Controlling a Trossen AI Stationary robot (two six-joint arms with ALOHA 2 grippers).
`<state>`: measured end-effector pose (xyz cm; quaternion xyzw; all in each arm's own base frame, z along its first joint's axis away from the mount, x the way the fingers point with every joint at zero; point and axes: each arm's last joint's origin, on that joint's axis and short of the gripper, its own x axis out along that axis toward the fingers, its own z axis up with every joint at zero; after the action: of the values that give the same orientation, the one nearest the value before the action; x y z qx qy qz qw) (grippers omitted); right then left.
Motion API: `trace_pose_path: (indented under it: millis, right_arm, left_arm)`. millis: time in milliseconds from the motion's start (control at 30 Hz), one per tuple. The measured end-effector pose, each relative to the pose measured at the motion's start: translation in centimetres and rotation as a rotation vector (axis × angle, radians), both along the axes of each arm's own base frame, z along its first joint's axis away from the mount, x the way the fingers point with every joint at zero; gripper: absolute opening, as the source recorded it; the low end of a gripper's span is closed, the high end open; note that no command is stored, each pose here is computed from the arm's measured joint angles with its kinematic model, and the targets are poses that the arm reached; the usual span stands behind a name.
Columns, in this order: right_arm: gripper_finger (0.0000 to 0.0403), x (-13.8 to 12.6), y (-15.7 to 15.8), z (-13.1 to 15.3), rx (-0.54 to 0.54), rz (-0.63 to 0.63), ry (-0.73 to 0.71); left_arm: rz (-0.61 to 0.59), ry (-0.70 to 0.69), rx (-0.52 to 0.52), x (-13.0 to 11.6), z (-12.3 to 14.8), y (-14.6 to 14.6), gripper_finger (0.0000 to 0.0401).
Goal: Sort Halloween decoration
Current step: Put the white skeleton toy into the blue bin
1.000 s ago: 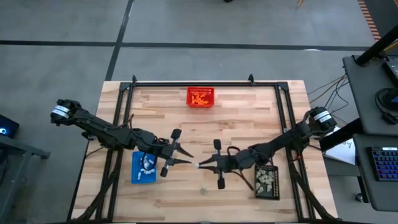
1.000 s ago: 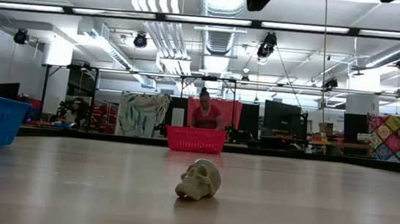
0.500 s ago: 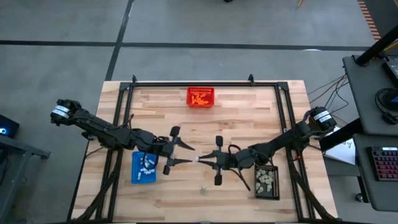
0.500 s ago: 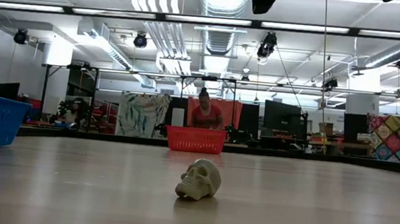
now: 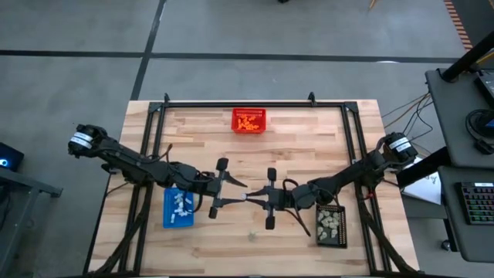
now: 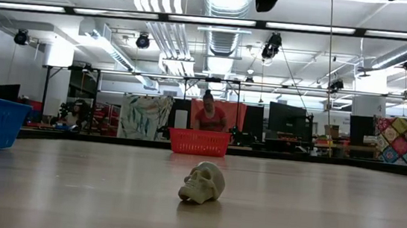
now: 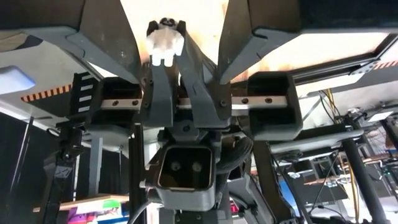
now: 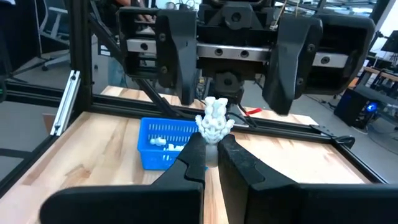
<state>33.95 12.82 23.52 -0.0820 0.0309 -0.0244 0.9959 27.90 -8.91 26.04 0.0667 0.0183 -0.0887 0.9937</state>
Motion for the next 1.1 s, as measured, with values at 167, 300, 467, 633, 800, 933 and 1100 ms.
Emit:
trace_pose_path:
  millis: [167, 300, 467, 633, 800, 933, 1100]
  right_arm:
    - [0.0013, 0.00, 0.00, 0.02, -0.006, 0.000, -0.002]
    - [0.0013, 0.00, 0.00, 0.03, -0.003, 0.000, -0.003]
    - [0.0013, 0.00, 0.00, 0.03, -0.003, 0.001, -0.003]
    - [0.0015, 0.00, 0.00, 0.01, 0.002, 0.000, -0.001]
    - [0.0044, 0.00, 0.00, -0.01, 0.011, 0.000, -0.001]
    - [0.0074, -0.04, -0.01, 0.05, 0.021, 0.002, 0.002]
    - [0.0098, -0.25, -0.08, 0.58, 0.033, 0.002, -0.011]
  left_arm:
    - [0.000, 0.006, 0.002, 0.00, -0.07, 0.00, 0.0167]
    - [0.000, 0.011, 0.004, 0.02, -0.14, -0.01, 0.0139]
    - [-0.001, 0.024, 0.009, 0.01, -0.27, -0.02, 0.0097]
    - [-0.002, 0.022, 0.016, 0.01, -0.27, -0.02, 0.0038]
    - [-0.002, 0.022, 0.016, 0.01, -0.26, -0.02, 0.0008]
    - [-0.002, 0.022, 0.016, 0.01, -0.27, -0.02, 0.0010]
    - [0.001, 0.047, 0.016, -0.54, 0.09, 0.17, 0.0004]
